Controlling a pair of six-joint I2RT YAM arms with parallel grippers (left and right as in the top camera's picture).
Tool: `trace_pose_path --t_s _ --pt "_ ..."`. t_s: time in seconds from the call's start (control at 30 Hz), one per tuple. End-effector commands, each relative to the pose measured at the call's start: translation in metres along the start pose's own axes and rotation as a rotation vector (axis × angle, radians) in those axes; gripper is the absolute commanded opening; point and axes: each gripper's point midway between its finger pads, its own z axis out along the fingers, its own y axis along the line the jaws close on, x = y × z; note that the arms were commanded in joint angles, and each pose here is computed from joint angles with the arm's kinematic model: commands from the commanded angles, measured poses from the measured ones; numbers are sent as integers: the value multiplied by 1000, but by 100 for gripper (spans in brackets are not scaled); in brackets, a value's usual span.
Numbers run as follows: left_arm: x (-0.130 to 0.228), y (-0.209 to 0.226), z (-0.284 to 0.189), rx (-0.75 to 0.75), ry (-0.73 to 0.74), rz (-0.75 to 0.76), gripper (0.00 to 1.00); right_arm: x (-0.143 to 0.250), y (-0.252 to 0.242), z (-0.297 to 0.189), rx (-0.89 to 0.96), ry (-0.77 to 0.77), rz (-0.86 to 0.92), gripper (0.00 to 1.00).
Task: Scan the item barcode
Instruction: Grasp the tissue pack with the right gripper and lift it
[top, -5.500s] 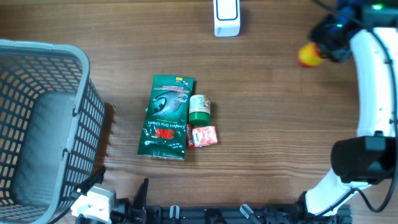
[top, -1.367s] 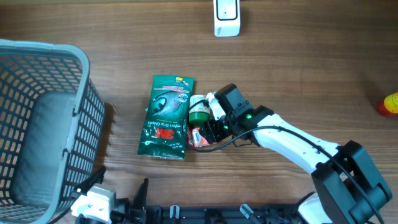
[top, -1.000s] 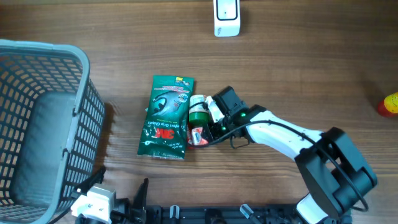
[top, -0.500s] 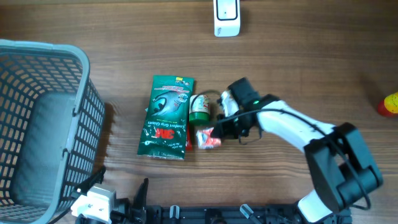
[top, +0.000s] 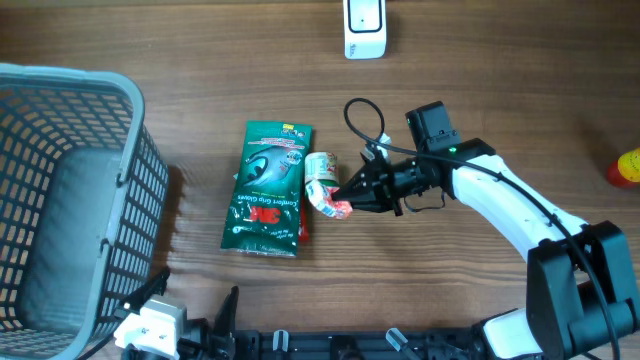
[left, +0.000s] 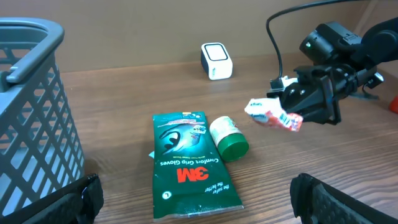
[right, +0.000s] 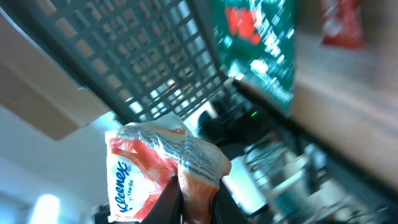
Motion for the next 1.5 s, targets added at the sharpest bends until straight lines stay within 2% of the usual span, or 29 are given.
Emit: trace_pose_path --t_s 0.0,1.2,1.27,1.47 --pt "0 -3 -1 19 -7 19 100 14 20 -4 -66 75 123 4" --pt "0 -3 -1 19 -7 18 100 14 20 -4 -64 74 166 4" --pt "0 -3 -1 19 -7 19 100 -1 9 -3 -5 -16 165 4" --pt "0 -3 -1 19 -7 18 100 -74 -42 -29 283 -478 137 4"
